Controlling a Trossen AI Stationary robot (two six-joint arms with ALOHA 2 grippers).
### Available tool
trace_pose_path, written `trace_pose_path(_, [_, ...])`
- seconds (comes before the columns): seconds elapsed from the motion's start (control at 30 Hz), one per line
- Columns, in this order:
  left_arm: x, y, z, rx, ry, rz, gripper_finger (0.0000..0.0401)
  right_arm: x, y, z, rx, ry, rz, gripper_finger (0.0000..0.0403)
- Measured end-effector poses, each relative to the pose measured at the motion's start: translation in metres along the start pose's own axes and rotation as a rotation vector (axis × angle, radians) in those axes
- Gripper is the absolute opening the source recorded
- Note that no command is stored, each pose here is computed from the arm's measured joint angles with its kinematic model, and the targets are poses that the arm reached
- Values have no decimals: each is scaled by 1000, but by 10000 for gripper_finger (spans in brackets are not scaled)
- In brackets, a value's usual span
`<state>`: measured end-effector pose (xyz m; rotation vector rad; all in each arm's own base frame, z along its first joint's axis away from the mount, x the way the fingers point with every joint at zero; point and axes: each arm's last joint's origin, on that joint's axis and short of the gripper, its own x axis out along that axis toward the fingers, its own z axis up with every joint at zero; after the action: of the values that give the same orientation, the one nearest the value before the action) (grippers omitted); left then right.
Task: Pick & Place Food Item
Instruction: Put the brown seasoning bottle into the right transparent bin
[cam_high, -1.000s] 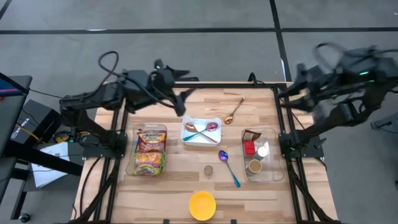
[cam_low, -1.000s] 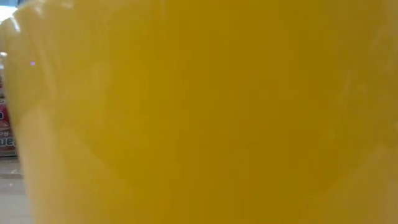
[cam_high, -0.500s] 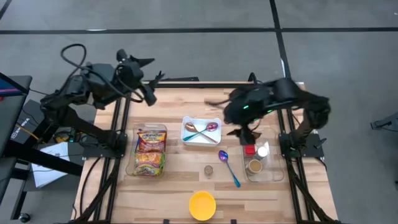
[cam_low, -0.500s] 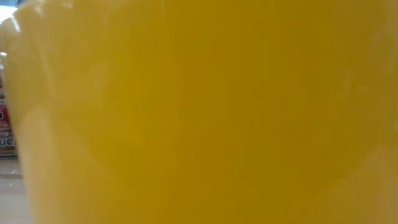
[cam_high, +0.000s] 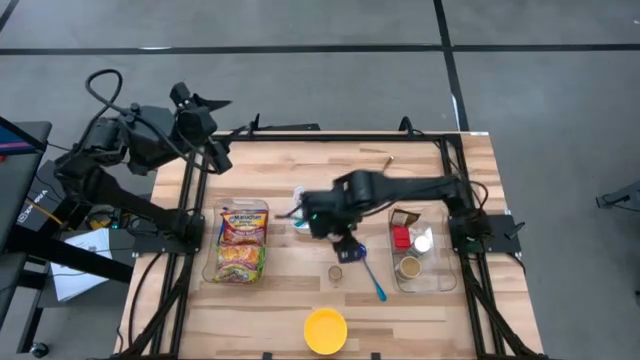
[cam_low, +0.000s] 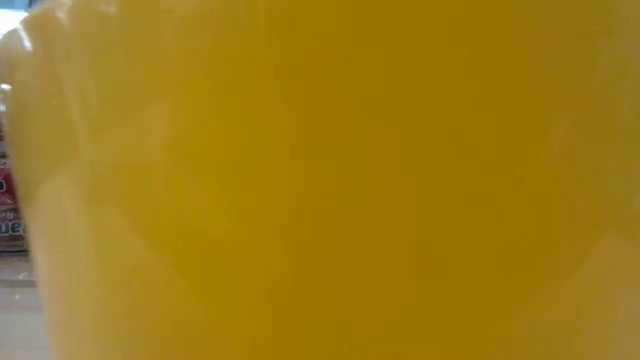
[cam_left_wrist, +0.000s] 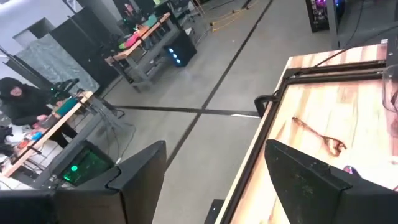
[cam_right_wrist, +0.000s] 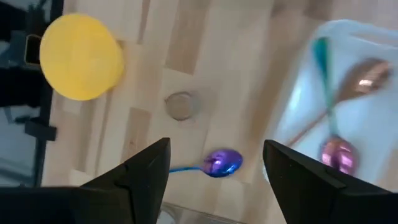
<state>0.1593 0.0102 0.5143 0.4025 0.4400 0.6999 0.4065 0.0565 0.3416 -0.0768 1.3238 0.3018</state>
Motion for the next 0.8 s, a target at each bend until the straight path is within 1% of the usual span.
trace_pose_path(0.13, [-7, 7, -8, 27, 31, 21, 266, 29, 11, 10, -27, 48, 44, 249])
trace_pose_path(0.23, [-16, 16, -14, 25, 32, 30, 266, 42, 16, 16, -29, 48, 57, 249])
trace_pose_path(0.4, [-33, 33, -21, -55, -16, 41, 265, 50, 19, 22, -41, 10, 56, 248])
trace_pose_path(0.47, [-38, 37, -23, -71, -25, 43, 265, 59, 17, 25, -43, -20, 54, 248])
trace_pose_path(0.57, [-42, 41, -26, -100, -34, 45, 265, 83, 19, 14, -12, 20, 73, 248])
trace_pose_path(0.67, [-43, 42, -26, -101, -34, 45, 265, 99, 22, -1, 53, -31, 141, 248])
trace_pose_path(0.73, [-42, 42, -26, -100, -33, 45, 265, 97, 23, -8, 92, -128, 148, 248])
trace_pose_path(0.8, [-41, 40, -25, -93, -30, 43, 265, 85, 25, -19, 113, -197, 88, 246])
